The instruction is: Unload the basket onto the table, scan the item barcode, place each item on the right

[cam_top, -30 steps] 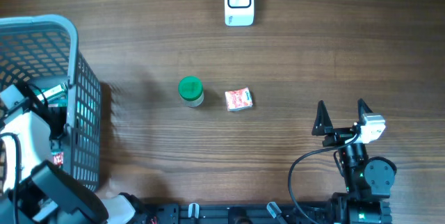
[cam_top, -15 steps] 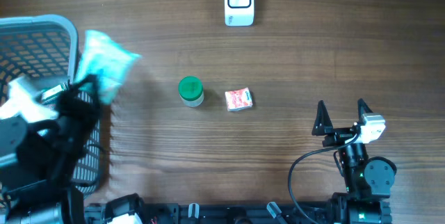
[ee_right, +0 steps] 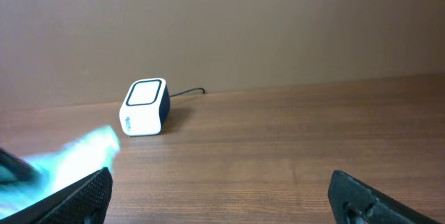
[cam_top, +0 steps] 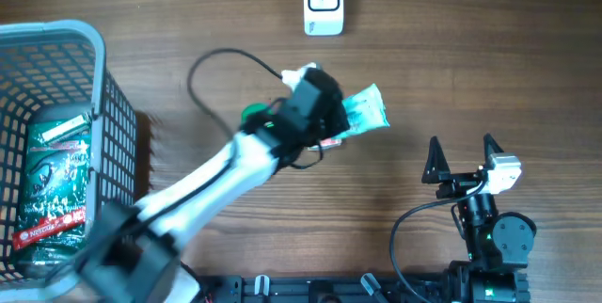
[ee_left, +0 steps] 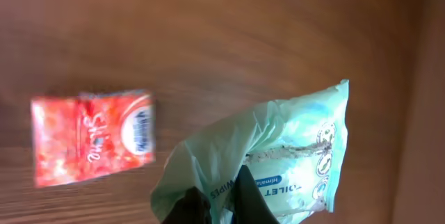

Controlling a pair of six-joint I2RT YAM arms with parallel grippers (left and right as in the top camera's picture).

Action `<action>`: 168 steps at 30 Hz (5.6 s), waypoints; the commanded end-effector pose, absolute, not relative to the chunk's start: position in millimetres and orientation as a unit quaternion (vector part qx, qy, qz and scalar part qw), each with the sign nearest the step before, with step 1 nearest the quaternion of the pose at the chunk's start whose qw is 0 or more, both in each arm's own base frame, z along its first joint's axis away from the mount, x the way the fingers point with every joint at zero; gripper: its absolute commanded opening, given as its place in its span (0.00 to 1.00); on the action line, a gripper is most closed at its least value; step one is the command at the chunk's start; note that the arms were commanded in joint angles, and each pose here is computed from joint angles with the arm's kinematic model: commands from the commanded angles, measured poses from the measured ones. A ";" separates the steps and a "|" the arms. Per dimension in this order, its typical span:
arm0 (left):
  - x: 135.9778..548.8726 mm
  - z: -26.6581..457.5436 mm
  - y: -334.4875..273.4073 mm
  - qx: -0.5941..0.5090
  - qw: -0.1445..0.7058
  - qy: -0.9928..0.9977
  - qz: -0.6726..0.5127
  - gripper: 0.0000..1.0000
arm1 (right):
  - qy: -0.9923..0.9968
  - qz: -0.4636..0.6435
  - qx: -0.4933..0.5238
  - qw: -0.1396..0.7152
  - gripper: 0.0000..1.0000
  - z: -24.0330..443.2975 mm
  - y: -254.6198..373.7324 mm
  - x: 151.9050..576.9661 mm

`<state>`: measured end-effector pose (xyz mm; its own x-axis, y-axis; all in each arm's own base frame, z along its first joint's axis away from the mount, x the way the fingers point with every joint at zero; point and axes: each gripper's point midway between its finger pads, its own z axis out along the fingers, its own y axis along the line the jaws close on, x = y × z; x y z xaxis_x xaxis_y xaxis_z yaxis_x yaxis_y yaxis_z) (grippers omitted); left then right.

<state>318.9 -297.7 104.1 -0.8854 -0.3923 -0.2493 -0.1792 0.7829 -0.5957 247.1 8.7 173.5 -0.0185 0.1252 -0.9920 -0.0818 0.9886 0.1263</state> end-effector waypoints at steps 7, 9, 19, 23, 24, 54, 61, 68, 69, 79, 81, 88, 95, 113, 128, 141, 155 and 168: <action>323.2 96.2 -328.2 -0.141 0.155 0.925 -0.316 1.00 | 0.707 0.072 0.004 0.704 1.00 175.2 10.9 246.6; 322.8 95.6 -327.7 -0.141 0.154 0.926 -0.315 0.90 | 0.707 0.072 0.004 0.704 1.00 175.2 10.9 246.6; 316.4 98.0 -346.2 -0.123 0.185 0.923 -0.313 0.04 | 0.707 0.072 0.004 0.704 1.00 175.3 10.9 246.6; 304.9 64.4 -354.7 -0.114 0.181 0.937 -0.275 0.08 | 0.707 0.072 0.004 0.704 0.99 175.2 10.9 246.6; 302.8 47.6 -353.8 -0.125 0.168 0.942 -0.263 0.08 | 0.707 0.072 0.004 0.704 1.00 175.2 10.9 246.6; 321.4 -8.8 -316.0 -0.105 0.099 0.983 -0.118 0.04 | 0.707 0.072 0.004 0.704 1.00 175.2 10.9 246.6; 355.3 108.2 -299.3 -0.104 0.226 0.959 -0.135 0.12 | 0.707 0.072 0.004 0.704 1.00 175.2 10.9 246.6; 315.5 105.6 -333.2 -0.053 0.116 0.966 -0.225 0.05 | 0.707 0.072 0.004 0.704 1.00 175.2 10.9 246.6; 311.2 100.0 -335.9 -0.050 0.101 0.967 -0.230 0.04 | 0.707 0.072 0.004 0.704 1.00 175.2 10.9 246.6; 242.0 26.2 -361.2 -0.006 -0.048 0.980 -0.194 0.04 | 0.707 0.072 0.004 0.704 0.99 175.2 10.9 246.6; 228.8 18.1 -361.0 -0.011 -0.080 0.979 -0.188 0.04 | 0.707 0.072 0.004 0.704 1.00 175.3 10.9 246.6; 240.5 45.7 -364.3 0.000 -0.036 0.980 -0.195 0.04 | 0.707 0.072 0.004 0.704 0.99 175.3 10.9 246.6; 291.4 86.7 -368.9 -0.011 0.098 0.973 -0.210 0.07 | 0.707 0.072 0.004 0.704 1.00 175.2 10.9 246.6; 314.9 66.5 -328.9 -0.061 0.100 0.988 -0.105 0.04 | 0.707 0.072 0.004 0.704 1.00 175.2 10.9 246.6; 266.2 398.3 93.9 -0.583 0.425 0.688 0.081 1.00 | 0.707 0.072 0.004 0.704 1.00 175.2 10.9 246.6; 252.2 183.5 250.2 -0.828 0.090 0.543 0.106 1.00 | 0.707 0.072 0.004 0.704 0.99 175.3 10.9 246.6; 319.7 59.3 256.3 -0.809 0.026 0.579 0.100 1.00 | 0.707 0.072 0.004 0.704 1.00 175.2 10.9 246.6; 311.0 27.5 252.8 -0.795 0.009 0.589 0.141 0.51 | 0.707 0.072 0.004 0.704 1.00 175.2 10.9 246.6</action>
<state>317.2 254.3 37.6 0.2821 -0.9356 -0.2124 -0.9451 -0.3090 0.1059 247.1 8.7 173.5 -0.0185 0.1252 -0.9920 -0.0818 0.9886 0.1263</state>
